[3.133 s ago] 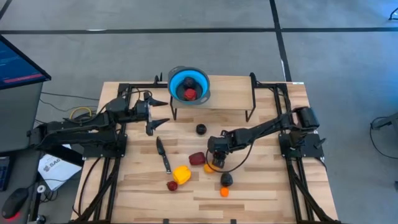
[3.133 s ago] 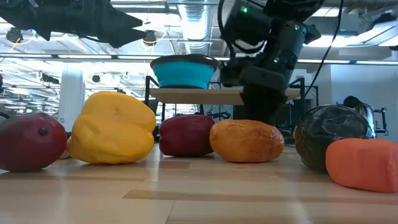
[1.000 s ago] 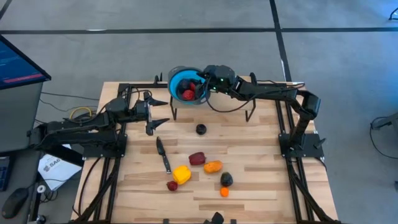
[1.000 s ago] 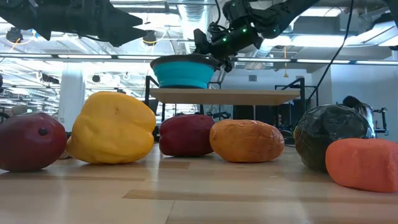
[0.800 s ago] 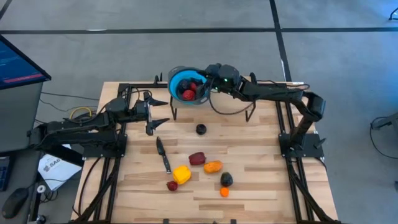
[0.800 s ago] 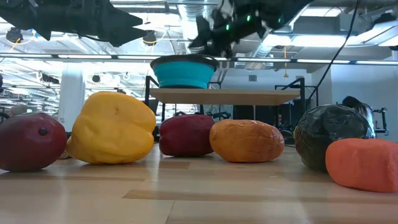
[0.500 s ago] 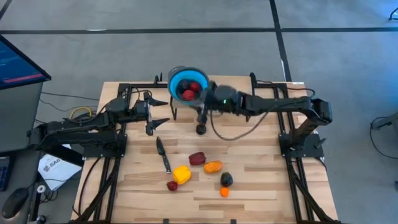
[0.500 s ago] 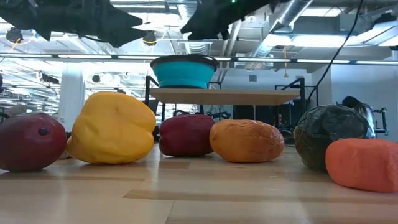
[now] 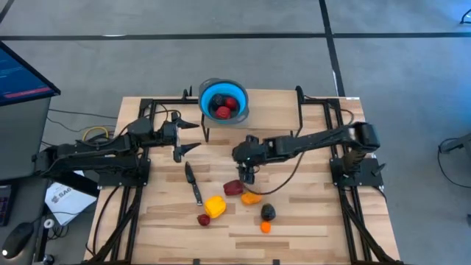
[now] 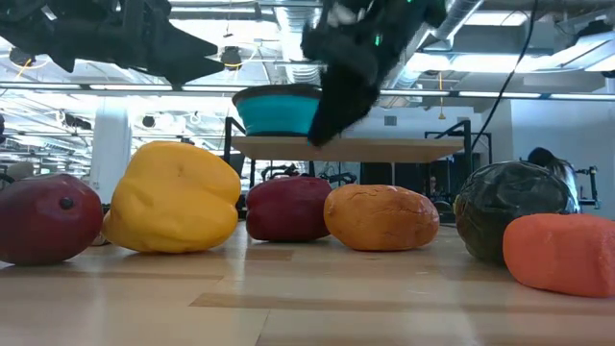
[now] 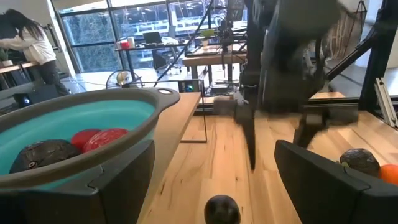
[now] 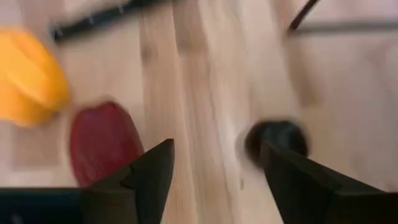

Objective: Pick & Place Fruit
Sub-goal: Put the plum into the blue strainer bowl on the shelf

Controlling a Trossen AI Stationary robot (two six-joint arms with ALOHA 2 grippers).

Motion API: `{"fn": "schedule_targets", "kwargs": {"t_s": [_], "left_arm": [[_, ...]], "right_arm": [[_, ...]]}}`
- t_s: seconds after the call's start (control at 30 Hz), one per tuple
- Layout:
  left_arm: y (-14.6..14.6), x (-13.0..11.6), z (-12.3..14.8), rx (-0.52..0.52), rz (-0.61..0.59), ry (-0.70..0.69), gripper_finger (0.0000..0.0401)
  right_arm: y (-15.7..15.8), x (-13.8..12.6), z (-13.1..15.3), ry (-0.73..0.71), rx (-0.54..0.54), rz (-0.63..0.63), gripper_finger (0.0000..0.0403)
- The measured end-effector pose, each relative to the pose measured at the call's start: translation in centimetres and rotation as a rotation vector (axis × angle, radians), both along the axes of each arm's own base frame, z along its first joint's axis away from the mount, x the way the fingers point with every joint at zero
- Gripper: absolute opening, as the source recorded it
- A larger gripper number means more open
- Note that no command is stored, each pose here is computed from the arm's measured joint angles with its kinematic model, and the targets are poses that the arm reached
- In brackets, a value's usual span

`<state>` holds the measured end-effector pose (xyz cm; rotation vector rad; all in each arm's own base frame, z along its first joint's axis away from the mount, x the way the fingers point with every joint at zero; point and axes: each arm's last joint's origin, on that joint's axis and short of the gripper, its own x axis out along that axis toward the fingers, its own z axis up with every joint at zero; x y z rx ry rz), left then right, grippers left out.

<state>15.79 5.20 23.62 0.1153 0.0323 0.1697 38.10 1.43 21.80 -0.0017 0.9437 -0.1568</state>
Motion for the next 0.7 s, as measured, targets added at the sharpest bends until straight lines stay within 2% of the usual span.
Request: {"fn": "schedule_targets", "kwargs": {"t_s": [0.2, 0.33, 0.47, 0.63, 0.7], "left_arm": [[0.0, 0.0, 0.0, -0.003, -0.002, 0.0, 0.0324], [0.0, 0.0, 0.0, -0.004, -0.004, -0.002, 0.0324], [0.0, 0.0, 0.0, -0.004, -0.003, -0.007, 0.0324], [0.0, 0.0, 0.0, -0.004, -0.003, -0.007, 0.0324], [0.0, 0.0, 0.0, -0.004, -0.006, -0.008, 0.0324]], "right_arm": [[-2.0, 0.6, -3.7, 0.13, -0.005, -0.07, 0.0302], [-3.1, 1.0, -5.2, 0.153, -0.12, -0.166, 0.0333], [-3.1, 1.6, -5.7, 0.137, -0.177, -0.116, 0.0348], [-4.1, 2.5, -6.5, 0.098, -0.135, -0.05, 0.0347], [-4.8, 2.2, -7.2, 0.135, -0.119, -0.055, 0.0341]]}}
